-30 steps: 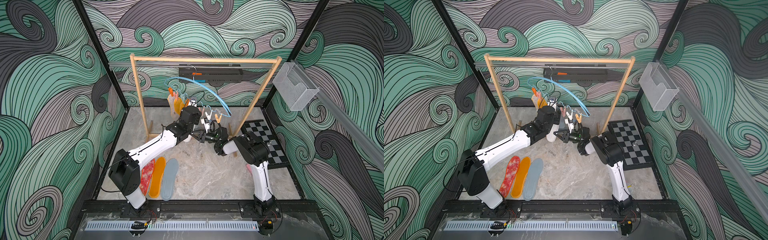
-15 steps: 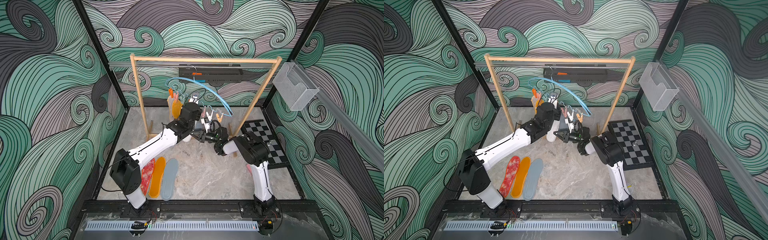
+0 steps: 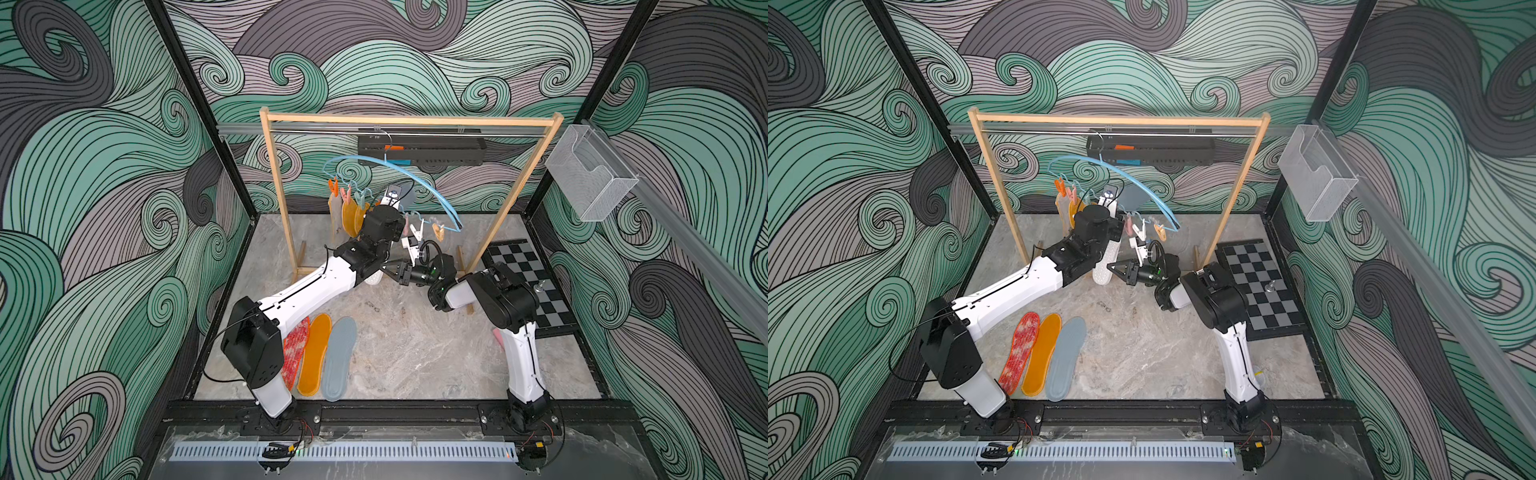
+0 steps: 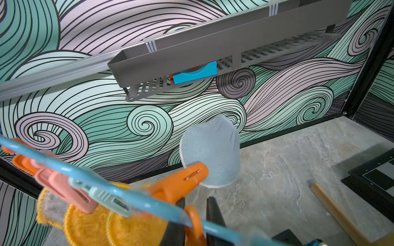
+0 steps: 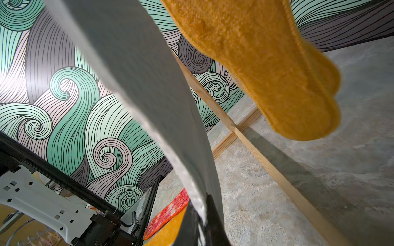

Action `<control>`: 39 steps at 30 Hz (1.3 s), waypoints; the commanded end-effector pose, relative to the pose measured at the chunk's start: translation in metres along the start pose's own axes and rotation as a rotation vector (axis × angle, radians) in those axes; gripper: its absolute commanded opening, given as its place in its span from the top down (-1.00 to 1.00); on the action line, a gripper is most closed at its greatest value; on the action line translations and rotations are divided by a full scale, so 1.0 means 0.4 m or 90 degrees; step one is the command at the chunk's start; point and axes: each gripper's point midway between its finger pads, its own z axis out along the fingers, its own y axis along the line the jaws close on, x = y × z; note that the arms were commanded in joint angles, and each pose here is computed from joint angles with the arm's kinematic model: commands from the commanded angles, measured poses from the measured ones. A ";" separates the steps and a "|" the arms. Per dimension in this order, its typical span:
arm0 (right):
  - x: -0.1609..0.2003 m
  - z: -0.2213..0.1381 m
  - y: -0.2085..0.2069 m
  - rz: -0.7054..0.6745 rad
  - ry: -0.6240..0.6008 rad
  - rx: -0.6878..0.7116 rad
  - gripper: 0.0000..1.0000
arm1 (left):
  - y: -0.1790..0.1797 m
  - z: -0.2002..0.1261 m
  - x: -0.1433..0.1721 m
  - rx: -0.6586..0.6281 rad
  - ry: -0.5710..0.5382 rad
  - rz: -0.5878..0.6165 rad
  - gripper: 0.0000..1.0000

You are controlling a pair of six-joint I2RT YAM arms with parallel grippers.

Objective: Take the shoe insoles off the hanger
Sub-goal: Open the clamp at the hanger, then place the insole at the center of the board.

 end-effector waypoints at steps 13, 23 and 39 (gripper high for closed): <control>0.058 -0.055 0.003 0.022 0.011 0.022 0.84 | -0.014 -0.006 -0.016 0.032 0.012 0.005 1.00; 0.115 -0.117 0.032 0.099 0.006 0.069 0.91 | -0.002 -0.012 0.004 0.040 0.034 0.005 0.98; 0.542 -0.225 0.173 0.357 0.171 0.171 0.90 | 0.028 -0.008 0.036 0.049 0.064 -0.016 0.96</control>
